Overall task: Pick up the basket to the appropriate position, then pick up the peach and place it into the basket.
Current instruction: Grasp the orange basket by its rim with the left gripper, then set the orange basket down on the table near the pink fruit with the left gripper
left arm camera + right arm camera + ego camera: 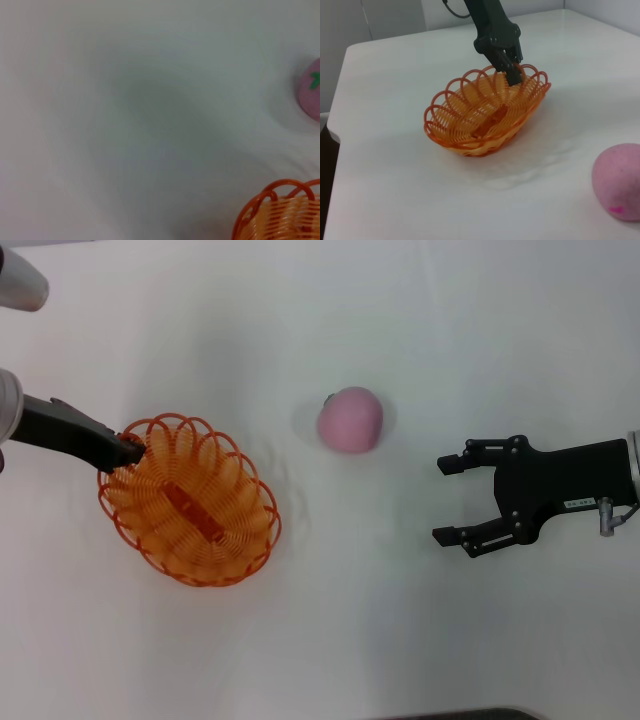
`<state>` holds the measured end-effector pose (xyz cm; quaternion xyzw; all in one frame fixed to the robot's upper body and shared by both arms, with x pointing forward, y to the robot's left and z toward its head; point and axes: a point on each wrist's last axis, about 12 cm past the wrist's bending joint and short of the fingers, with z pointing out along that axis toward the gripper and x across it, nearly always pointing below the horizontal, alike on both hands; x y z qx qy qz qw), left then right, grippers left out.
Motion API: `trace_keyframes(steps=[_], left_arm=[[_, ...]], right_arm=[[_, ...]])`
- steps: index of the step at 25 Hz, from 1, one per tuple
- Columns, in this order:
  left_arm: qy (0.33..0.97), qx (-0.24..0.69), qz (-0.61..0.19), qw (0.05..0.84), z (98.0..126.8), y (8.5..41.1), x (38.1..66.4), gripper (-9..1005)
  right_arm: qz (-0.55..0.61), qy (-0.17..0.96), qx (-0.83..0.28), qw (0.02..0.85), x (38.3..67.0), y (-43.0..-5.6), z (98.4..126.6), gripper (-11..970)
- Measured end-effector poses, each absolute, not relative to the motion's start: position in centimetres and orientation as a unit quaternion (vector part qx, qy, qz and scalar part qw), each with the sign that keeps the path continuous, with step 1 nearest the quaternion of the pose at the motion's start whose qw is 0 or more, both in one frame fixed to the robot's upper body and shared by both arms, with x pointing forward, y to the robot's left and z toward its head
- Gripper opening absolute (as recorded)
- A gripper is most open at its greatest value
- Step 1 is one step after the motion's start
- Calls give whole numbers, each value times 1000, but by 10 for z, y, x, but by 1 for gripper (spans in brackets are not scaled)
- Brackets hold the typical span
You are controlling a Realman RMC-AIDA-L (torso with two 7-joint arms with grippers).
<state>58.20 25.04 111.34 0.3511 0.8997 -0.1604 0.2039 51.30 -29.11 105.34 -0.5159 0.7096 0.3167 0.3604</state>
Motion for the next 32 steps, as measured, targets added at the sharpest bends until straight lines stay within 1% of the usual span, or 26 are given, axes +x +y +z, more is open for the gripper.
trace_keyframes(steps=[3, 7, 13, 17, 21, 26, 32], left_arm=[[906, 335, -168, 196, 1116, 250, 583, 99], [918, 299, -187, 182, 1122, 251, 583, 92], [922, 243, -253, 165, 1134, 256, 579, 83], [922, 204, -288, 160, 1137, 260, 575, 73], [925, 169, -302, 159, 1129, 264, 569, 66], [922, 122, -325, 170, 1111, 270, 558, 67], [918, 97, -343, 171, 1101, 273, 549, 64]], right_arm=[[316, 710, -516, 361, 513, -291, 1053, 946], [316, 710, -516, 361, 513, -291, 1053, 947], [315, 710, -515, 361, 513, -292, 1053, 947], [314, 712, -513, 362, 513, -293, 1054, 946], [311, 714, -510, 365, 514, -295, 1054, 946], [307, 715, -509, 367, 515, -295, 1054, 947], [304, 716, -507, 372, 518, -294, 1055, 947]])
